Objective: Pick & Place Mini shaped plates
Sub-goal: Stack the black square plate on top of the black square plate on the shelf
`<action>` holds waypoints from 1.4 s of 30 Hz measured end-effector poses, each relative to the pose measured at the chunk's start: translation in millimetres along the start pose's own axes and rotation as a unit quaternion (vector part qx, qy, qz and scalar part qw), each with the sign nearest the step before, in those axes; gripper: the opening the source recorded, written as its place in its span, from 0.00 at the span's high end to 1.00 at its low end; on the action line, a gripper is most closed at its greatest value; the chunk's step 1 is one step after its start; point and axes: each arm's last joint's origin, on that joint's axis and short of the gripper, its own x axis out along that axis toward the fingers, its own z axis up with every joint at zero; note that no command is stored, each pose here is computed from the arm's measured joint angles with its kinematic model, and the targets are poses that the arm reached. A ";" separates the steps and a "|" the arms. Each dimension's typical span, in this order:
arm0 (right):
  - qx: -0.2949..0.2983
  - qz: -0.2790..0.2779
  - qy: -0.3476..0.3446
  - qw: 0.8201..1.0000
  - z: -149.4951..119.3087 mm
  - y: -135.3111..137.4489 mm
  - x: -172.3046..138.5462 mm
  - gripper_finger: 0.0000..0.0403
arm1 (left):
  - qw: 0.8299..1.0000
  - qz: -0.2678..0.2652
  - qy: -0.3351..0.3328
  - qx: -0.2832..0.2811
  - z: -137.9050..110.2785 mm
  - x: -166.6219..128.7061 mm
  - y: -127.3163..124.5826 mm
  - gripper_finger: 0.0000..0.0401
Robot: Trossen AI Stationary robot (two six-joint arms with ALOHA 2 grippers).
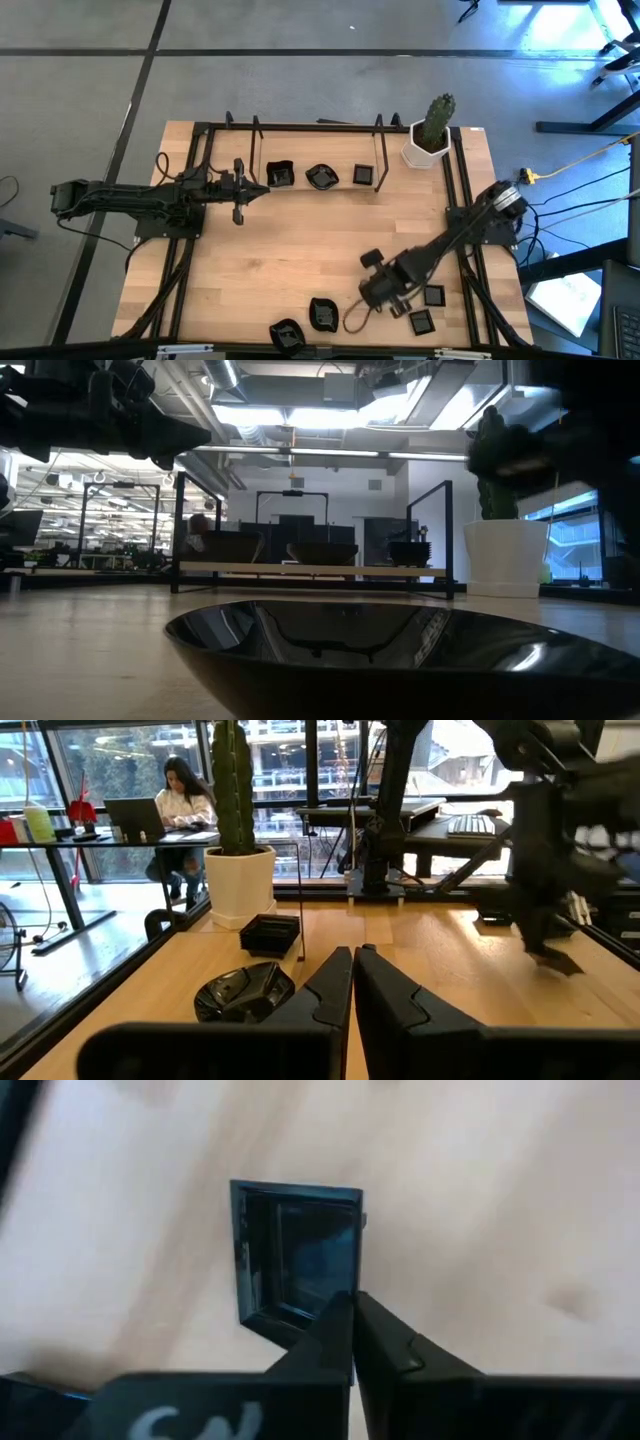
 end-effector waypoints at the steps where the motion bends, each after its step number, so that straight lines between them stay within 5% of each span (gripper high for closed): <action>1: 0.006 -0.008 -0.003 1.000 -0.9 -7.5 -6.2 0.98 | 1.000 0.000 0.001 0.002 -0.2 0.0 0.0 0.97; 12: 0.147 -0.128 -0.106 0.975 -34.0 -130.5 -101.4 0.98 | 1.000 0.000 0.004 0.011 -0.8 0.0 0.0 0.98; 19: 0.234 -0.181 -0.080 0.952 -64.9 -212.4 -144.8 0.98 | 1.000 0.001 0.005 0.018 -0.9 0.0 0.1 0.97; 29: 0.282 -0.134 0.039 0.949 -79.8 -292.2 -143.4 0.97 | 1.000 0.002 0.008 0.020 -1.4 0.0 0.1 0.98; 42: 0.314 -0.091 0.103 0.939 -91.1 -318.9 -116.1 0.97 | 1.000 0.002 0.009 0.020 -1.8 0.0 0.1 0.98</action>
